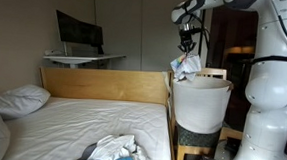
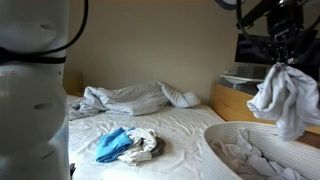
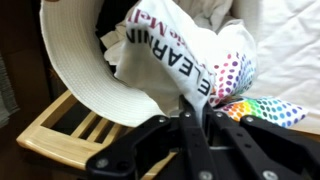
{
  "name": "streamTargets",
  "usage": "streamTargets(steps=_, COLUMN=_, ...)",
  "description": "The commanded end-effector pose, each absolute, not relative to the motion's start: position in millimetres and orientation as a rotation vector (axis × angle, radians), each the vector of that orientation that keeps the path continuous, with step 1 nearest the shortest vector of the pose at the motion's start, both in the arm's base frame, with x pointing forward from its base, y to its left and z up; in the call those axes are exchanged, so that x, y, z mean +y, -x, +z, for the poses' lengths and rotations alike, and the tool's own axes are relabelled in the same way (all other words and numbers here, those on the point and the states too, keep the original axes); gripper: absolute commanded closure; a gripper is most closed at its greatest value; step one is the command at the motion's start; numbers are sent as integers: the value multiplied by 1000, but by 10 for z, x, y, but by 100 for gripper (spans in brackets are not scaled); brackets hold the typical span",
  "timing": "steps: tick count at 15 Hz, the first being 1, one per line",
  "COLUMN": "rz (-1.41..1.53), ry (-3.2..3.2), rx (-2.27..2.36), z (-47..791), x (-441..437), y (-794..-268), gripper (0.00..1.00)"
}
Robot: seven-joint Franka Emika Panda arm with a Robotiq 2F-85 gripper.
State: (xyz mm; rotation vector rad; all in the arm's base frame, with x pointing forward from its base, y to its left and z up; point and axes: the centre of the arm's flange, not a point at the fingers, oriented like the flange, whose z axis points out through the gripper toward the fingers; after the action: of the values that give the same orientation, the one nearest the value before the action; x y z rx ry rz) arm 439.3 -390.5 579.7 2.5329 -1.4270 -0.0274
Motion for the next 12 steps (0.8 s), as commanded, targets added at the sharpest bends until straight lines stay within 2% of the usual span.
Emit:
streamTargets(steps=1, rz=177, ry=-2692, rx=-1443, z=6590, x=-3244, y=-4350, gripper=91)
streamTargets(steps=6, rz=483, ry=-2908, rx=-1321, z=7418, x=-2030, y=-4241, gripper=91)
streamTargets(steps=12, rz=517, ry=-3079, rx=-1013, z=7810, x=-396, y=-3815, gripper=91)
